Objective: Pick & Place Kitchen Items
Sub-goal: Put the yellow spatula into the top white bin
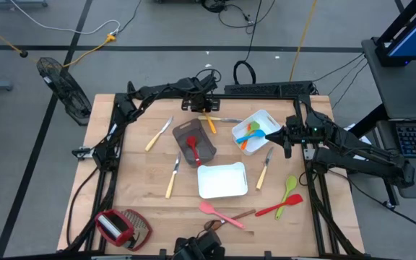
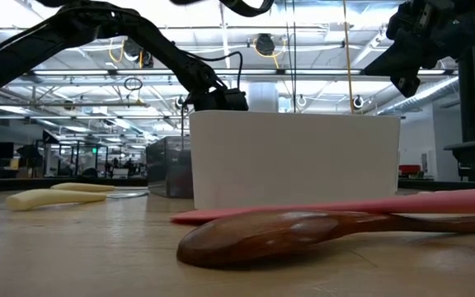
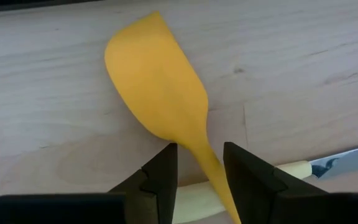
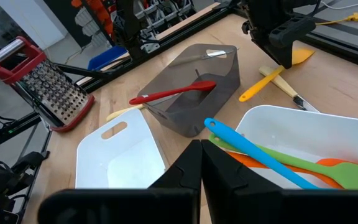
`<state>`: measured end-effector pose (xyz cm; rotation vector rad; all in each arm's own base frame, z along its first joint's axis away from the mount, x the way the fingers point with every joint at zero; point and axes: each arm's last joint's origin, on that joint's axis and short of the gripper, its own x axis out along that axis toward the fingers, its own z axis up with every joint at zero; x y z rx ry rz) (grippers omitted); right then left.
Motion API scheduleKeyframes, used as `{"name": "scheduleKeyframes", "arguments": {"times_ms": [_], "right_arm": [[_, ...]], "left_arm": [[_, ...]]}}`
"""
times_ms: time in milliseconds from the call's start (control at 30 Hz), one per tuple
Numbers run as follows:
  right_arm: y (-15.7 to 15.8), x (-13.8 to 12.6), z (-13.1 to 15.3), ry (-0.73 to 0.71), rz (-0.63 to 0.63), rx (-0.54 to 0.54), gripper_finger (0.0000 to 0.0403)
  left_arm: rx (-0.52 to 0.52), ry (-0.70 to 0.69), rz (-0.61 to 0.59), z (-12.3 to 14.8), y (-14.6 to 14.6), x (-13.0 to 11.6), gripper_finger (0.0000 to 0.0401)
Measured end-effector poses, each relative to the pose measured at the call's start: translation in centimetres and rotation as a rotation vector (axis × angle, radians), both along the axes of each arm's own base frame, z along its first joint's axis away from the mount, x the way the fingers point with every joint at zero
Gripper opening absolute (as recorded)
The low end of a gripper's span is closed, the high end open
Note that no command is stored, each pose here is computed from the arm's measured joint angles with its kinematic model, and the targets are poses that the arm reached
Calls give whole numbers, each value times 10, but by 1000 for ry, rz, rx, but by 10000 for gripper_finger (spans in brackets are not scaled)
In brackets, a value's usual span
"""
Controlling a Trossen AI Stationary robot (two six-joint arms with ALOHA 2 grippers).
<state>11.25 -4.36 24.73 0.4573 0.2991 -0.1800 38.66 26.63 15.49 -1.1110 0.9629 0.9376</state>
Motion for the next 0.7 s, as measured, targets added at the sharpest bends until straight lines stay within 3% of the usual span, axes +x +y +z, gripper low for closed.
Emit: {"name": "scheduleKeyframes", "arguments": {"times_ms": [700], "right_arm": [[0, 0, 0, 1, -2, -1, 0]], "left_arm": [[-53, -24, -4, 0, -2, 0, 134]]}}
